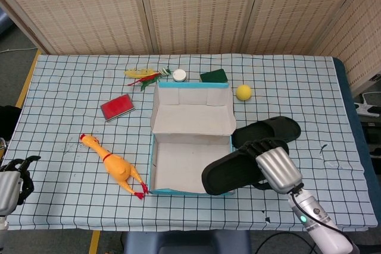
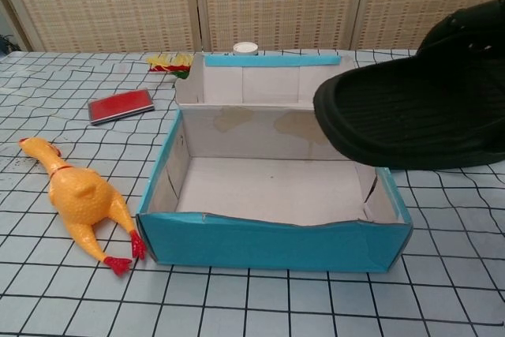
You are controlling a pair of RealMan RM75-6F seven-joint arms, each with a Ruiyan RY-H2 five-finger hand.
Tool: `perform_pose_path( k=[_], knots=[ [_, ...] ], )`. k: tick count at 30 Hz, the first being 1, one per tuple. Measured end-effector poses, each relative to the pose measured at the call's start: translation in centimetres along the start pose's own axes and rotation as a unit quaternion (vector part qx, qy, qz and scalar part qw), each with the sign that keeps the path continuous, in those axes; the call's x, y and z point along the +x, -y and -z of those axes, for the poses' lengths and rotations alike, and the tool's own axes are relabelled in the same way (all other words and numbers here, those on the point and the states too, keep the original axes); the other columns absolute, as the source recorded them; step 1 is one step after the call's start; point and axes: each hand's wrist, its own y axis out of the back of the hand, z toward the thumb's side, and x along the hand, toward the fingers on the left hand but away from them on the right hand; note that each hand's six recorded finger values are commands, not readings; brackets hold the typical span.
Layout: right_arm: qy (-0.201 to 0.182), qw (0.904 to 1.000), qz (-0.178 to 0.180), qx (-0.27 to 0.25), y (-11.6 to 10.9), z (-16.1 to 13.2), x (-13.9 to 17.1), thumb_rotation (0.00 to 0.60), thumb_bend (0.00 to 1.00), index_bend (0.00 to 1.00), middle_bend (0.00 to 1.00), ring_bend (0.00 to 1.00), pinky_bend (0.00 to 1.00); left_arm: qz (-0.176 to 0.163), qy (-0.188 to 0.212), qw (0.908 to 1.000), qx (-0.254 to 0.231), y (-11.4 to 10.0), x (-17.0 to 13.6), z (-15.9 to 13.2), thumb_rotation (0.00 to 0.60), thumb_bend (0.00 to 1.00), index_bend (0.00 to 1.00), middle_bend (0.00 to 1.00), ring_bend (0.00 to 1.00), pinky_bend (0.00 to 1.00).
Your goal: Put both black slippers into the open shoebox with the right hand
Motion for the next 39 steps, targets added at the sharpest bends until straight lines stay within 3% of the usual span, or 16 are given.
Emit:
perform_pose_path(
  k=[5, 13, 19, 26, 39],
  knots=[
    [-0.028, 0.9994, -0.016, -0.012, 1.1, -2.9, -2.8, 0.600, 0.02, 0.48, 0.46, 0.30, 0.25, -0.012, -0.007, 0.9999, -0.009, -0.6, 0.0, 0.5, 0.600, 0.41, 0.27, 0.24, 0.28, 0.42],
    [-0.030, 0.9974, -0.056, -0.034, 4.7, -8.5, -8.6, 0.600, 0.02, 0.48, 0.46, 0.30, 0.25, -0.021, -0.015, 0.9995, -0.018, -1.3, 0.0, 1.1, 0.600, 0.41, 0.27, 0.25, 0.28, 0.42],
    [-0.017, 0.9982, -0.049, -0.028, 5.2, -10.9, -12.0, 0.600, 0.02, 0.48, 0.46, 0.30, 0.25, -0.017, -0.015, 0.9996, -0.017, -1.2, 0.0, 1.1, 0.600, 0.41, 0.27, 0.25, 0.28, 0.42],
    [0.004, 0.9990, -0.039, -0.022, 5.0, -12.1, -12.9, 0.600, 0.02, 0.48, 0.46, 0.30, 0.25, -0.016, -0.017, 0.9995, -0.021, -1.2, 0.0, 1.2, 0.600, 0.41, 0.27, 0.25, 0.28, 0.42],
    [0.023, 0.9976, -0.066, 0.007, 6.0, -12.2, -11.6, 0.600, 0.02, 0.48, 0.46, 0.30, 0.25, -0.013, -0.022, 0.9995, -0.019, -1.1, 0.0, 1.3, 0.600, 0.41, 0.27, 0.25, 0.28, 0.42]
  ],
)
